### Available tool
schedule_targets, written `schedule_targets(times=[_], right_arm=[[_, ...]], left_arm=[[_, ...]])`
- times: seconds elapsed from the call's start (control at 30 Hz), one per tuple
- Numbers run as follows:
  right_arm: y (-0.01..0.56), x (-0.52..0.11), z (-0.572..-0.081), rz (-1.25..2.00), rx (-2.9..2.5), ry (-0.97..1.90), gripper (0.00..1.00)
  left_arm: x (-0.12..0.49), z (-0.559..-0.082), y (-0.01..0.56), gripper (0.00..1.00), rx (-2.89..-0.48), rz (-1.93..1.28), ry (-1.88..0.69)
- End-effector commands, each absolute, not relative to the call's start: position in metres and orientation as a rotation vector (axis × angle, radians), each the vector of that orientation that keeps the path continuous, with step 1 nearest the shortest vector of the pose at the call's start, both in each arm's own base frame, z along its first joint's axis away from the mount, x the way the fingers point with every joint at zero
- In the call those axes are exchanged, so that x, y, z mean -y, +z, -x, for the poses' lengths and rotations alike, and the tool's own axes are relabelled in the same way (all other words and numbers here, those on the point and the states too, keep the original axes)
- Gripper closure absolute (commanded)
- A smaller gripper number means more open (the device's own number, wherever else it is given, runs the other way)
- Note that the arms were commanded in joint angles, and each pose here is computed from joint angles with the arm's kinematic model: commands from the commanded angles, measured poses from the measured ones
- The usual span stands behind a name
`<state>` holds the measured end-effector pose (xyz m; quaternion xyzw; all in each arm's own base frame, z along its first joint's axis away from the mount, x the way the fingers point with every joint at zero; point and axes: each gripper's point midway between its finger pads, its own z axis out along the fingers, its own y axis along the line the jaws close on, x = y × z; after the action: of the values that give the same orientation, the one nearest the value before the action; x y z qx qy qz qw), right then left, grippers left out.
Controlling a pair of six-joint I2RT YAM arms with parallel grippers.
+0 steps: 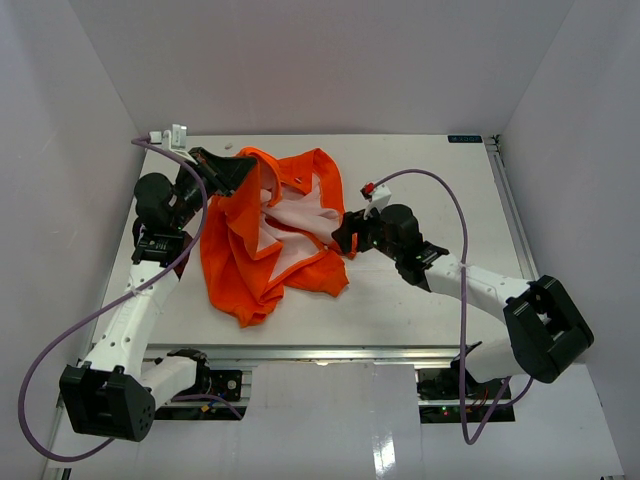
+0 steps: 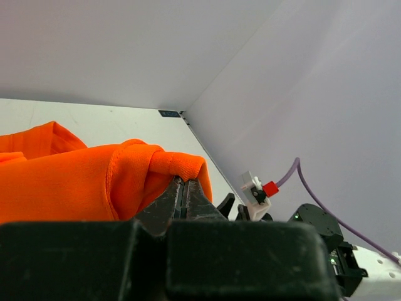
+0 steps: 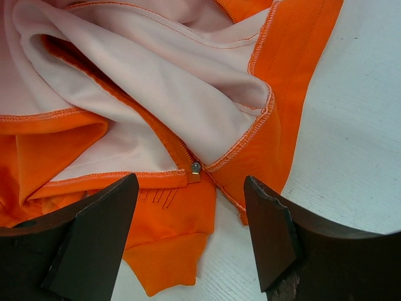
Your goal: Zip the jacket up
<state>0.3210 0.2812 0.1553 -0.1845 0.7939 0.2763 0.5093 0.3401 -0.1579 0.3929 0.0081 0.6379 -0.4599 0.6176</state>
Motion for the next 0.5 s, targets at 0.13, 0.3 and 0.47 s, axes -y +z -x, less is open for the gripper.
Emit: schedule_targets(times=[0.13, 0.3, 0.47], right_arm=[[0.14, -0.271, -0.33, 0.368, -1.949, 0.591, 0.25], [0.118, -0.263, -0.333, 0.29, -2.022, 0.539, 0.27], [0.099, -0.272, -0.338, 0.31, -2.072, 0.55, 0.28]], left_arm=[[0.072, -0.375, 0.38, 1.0, -1.501, 0.385, -0.591], [0.013, -0.352, 0.376, 1.0, -1.406, 0.619, -0.36], [0.016, -0.336, 0.386, 0.37, -1.412, 0.572, -0.373]])
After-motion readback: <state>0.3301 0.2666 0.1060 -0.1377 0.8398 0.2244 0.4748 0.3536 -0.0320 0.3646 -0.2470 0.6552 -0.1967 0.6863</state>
